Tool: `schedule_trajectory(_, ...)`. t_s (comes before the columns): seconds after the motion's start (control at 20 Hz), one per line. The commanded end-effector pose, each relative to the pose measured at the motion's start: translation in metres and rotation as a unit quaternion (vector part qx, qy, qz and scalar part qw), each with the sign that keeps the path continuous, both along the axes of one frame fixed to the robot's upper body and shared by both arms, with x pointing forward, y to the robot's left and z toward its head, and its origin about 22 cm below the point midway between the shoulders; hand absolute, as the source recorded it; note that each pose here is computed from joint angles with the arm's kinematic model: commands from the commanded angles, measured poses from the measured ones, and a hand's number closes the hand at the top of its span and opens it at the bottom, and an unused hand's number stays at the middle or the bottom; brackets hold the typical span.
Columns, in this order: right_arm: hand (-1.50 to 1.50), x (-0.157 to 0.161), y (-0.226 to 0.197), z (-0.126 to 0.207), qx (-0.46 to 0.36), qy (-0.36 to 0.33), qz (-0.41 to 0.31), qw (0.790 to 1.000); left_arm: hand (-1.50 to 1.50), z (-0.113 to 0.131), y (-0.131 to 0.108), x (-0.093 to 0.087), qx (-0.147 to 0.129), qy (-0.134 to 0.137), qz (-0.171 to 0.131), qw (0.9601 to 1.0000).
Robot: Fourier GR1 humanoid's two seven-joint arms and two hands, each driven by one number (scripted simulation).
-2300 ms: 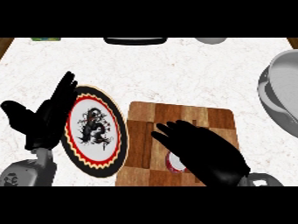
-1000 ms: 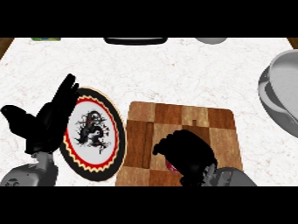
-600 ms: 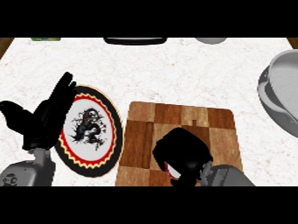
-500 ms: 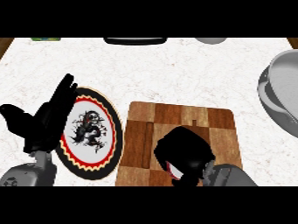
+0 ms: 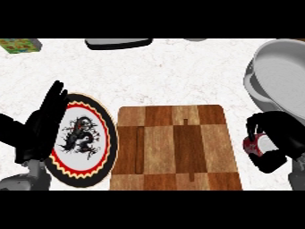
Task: Pick the can from the cutting board and place it in the pot
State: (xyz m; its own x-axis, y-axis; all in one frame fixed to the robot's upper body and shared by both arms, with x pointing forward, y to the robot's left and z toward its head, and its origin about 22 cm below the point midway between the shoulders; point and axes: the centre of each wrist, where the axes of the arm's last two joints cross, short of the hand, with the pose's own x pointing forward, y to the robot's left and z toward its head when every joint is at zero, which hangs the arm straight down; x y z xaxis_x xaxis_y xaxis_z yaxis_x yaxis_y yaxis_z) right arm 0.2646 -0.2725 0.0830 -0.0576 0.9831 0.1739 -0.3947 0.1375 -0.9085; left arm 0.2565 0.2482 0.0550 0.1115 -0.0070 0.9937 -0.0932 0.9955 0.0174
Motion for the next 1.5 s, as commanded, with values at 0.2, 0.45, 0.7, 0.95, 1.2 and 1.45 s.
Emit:
schedule_trajectory(0.2, 1.50, -0.046, -0.188, 0.067, -0.008, -0.169, -0.226, 0.959, 0.00, -0.001, 0.002, -0.005, -0.002, -0.002, 0.005, 1.0000)
schedule_trajectory(0.45, 1.50, -0.090, -0.256, 0.119, 0.042, -0.240, -0.208, 0.947, 0.00, 0.008, -0.010, 0.000, 0.005, -0.002, -0.017, 0.9998)
schedule_trajectory(0.7, 1.50, -0.116, -0.288, 0.158, 0.054, -0.332, -0.168, 0.926, 0.00, 0.023, -0.022, -0.001, 0.001, -0.009, -0.038, 0.9992)
schedule_trajectory(0.95, 1.50, -0.123, -0.291, 0.217, 0.120, -0.370, -0.118, 0.914, 0.00, 0.013, -0.011, 0.013, 0.010, -0.005, -0.039, 0.9992)
schedule_trajectory(1.2, 1.50, -0.080, -0.267, 0.234, 0.123, -0.352, -0.152, 0.915, 0.00, 0.003, -0.027, 0.003, -0.002, -0.011, -0.057, 0.9983)
schedule_trajectory(1.45, 1.50, -0.052, -0.254, 0.230, 0.147, -0.323, -0.164, 0.921, 0.00, 0.022, -0.029, 0.013, -0.005, -0.011, -0.054, 0.9985)
